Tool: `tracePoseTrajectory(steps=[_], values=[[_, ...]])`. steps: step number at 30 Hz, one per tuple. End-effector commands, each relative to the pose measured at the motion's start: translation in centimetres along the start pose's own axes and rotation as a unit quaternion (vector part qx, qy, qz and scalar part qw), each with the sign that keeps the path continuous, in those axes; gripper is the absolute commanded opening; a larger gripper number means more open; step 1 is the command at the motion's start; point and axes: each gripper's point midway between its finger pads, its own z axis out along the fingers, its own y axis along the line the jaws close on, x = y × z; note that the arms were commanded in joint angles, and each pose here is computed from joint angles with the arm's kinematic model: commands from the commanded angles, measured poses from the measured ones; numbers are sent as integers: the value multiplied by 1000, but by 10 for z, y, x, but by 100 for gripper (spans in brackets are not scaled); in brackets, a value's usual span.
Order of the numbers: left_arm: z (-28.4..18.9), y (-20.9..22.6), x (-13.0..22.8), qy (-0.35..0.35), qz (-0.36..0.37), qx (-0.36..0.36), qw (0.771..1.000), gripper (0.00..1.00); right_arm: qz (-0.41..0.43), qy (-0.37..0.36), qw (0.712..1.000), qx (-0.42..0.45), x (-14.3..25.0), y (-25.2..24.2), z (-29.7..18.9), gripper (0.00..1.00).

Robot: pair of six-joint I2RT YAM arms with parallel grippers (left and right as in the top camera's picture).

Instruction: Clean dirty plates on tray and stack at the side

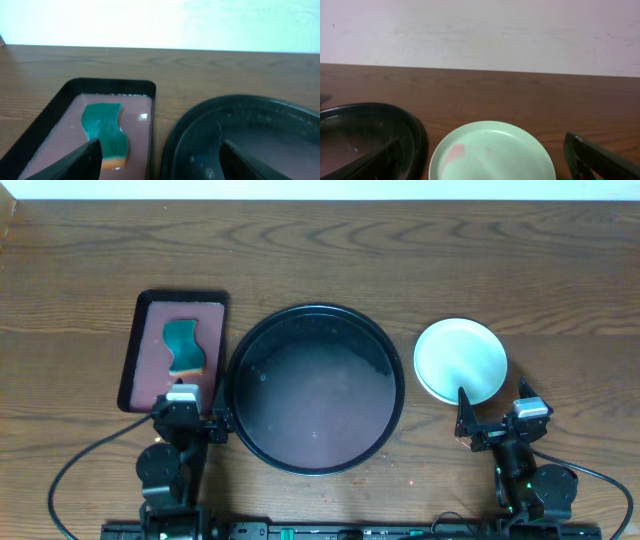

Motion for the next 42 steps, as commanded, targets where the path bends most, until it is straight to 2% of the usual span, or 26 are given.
tracePoseTrajectory(steps=[1, 8, 11, 18, 42], values=[[0, -2, 11, -6, 30, 6, 1000, 75, -8, -2, 1000, -6, 0, 2, 0, 99], [0, -2, 20, 6, 67, 6, 998, 75, -8, -2, 1000, -6, 0, 2, 0, 99], [-2, -2, 25, 15, 67, 6, 998, 75, -8, -2, 1000, -6, 0, 2, 0, 99], [-7, -3, 4, -33, 72, 4, 997, 75, -8, -2, 1000, -6, 0, 2, 0, 99], [-6, -3, 10, -20, 70, 5, 997, 75, -8, -2, 1000, -6, 0, 2, 0, 99]])
